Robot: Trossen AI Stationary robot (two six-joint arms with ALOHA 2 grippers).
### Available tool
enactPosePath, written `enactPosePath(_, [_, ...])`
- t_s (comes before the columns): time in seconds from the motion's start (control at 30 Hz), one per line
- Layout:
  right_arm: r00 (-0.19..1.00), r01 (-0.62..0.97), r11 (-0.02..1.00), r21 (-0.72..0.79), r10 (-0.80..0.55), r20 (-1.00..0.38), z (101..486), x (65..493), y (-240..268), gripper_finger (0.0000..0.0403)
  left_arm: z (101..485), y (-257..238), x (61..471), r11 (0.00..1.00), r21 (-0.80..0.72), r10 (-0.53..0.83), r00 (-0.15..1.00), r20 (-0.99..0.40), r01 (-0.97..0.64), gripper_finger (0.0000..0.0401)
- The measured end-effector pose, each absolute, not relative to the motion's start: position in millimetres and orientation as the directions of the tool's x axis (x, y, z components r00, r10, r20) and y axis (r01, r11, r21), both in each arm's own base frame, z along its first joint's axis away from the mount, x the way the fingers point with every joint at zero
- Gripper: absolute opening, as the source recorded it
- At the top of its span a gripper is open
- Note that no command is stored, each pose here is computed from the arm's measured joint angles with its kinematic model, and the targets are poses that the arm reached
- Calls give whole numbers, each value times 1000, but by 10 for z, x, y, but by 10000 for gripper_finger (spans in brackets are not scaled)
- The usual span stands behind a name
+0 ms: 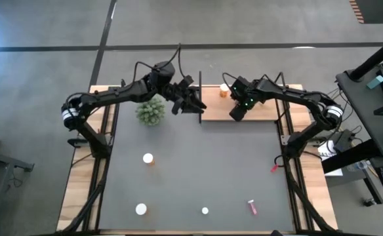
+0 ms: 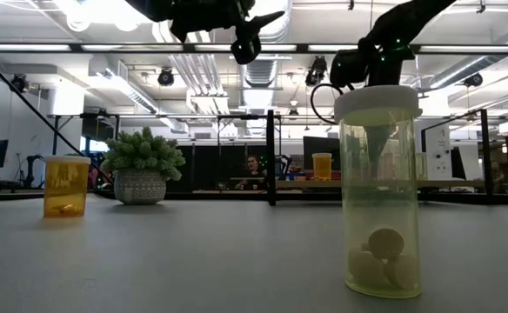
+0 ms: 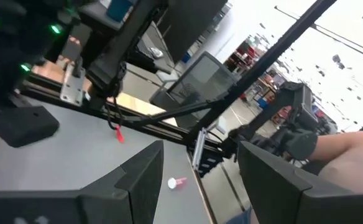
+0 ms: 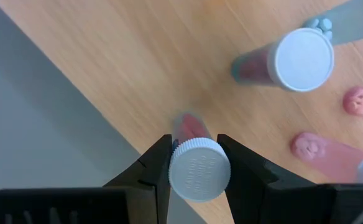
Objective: Pick and place medicine bottles onto shelf by color
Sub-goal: Put the blue pill bottle on the shelf aligned with the other blue pill bottles
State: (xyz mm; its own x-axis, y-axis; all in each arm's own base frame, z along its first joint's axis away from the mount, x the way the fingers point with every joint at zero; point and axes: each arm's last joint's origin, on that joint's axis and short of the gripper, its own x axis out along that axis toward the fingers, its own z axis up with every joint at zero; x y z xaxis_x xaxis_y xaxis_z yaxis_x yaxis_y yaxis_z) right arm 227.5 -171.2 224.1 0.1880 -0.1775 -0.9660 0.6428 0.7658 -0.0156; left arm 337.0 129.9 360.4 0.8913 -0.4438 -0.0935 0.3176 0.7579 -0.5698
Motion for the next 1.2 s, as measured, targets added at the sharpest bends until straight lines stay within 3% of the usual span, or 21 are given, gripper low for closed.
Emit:
enactPosePath(0.73, [176, 568, 822, -41, -169, -970, 2207, 2269, -1708, 108, 3629, 1311, 3372, 771, -551, -429, 900, -77, 320, 190])
enactPosePath(1.2, [186, 547, 836, -48, -178, -966, 2251, 2286, -1721, 174, 3629, 1315, 3372, 775, -549, -420, 904, -78, 313, 190])
